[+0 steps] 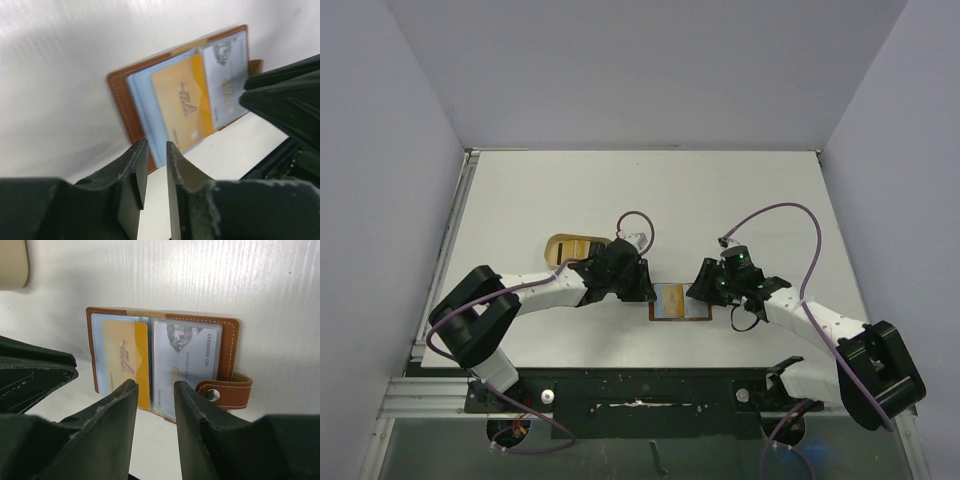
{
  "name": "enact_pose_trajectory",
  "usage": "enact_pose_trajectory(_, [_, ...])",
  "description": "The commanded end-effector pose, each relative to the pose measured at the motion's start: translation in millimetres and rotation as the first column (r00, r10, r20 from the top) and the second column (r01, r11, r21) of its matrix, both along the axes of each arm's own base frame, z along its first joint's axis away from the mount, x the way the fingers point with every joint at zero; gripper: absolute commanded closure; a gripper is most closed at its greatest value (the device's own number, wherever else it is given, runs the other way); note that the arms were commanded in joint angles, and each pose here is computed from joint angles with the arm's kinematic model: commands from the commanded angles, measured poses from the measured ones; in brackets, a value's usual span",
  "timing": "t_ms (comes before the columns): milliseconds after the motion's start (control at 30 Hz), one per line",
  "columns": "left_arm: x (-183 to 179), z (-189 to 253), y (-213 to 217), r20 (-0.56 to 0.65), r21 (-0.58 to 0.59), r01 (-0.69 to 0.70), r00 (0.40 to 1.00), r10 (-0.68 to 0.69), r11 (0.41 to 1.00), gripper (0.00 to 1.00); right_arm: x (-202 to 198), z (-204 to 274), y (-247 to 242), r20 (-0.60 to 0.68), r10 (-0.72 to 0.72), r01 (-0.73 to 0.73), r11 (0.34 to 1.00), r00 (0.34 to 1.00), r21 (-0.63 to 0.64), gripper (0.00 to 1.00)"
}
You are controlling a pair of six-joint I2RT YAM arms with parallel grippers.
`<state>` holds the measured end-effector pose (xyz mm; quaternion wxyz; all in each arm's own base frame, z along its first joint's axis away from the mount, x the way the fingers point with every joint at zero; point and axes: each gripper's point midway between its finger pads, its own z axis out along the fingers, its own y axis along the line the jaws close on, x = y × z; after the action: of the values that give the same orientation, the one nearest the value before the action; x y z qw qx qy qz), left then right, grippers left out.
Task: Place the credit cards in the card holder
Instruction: Insert the credit card into the card holder, then turn over the card slot in the card holder.
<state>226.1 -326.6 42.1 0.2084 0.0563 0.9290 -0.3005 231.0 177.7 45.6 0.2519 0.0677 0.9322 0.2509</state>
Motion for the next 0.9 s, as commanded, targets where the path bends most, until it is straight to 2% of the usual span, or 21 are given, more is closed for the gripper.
enact_pose_trajectory(0, [7,38,-29,0.060,-0.181,0.026,0.998,-0.015,0.983,0.76,9,10,12,0.059,0.038,-0.041,0.998,0.998,0.050,0.65])
enact_pose_trajectory(100, [5,35,-36,0.044,-0.209,0.047,0.998,-0.039,0.977,0.71,10,5,18,0.047,0.051,-0.054,0.996,0.998,0.068,0.66])
enact_pose_trajectory(267, [4,25,-43,0.021,-0.238,0.052,0.999,-0.049,0.970,0.69,11,-4,28,0.030,0.067,-0.069,0.994,0.997,0.084,0.70])
enact_pose_trajectory(467, [5,14,-40,0.014,-0.213,0.040,0.999,-0.037,0.976,0.68,3,-26,28,-0.032,0.071,-0.069,0.996,0.997,0.055,0.78])
enact_pose_trajectory(633, [7,12,-36,0.026,-0.198,0.027,0.999,-0.023,0.980,0.67,-7,-44,20,-0.075,0.052,-0.052,0.999,0.996,0.012,0.92])
enact_pose_trajectory(867, [8,6,-35,0.021,-0.183,0.021,1.000,-0.017,0.983,0.67,-13,-52,24,-0.095,0.055,-0.052,0.998,0.994,0.042,0.96])
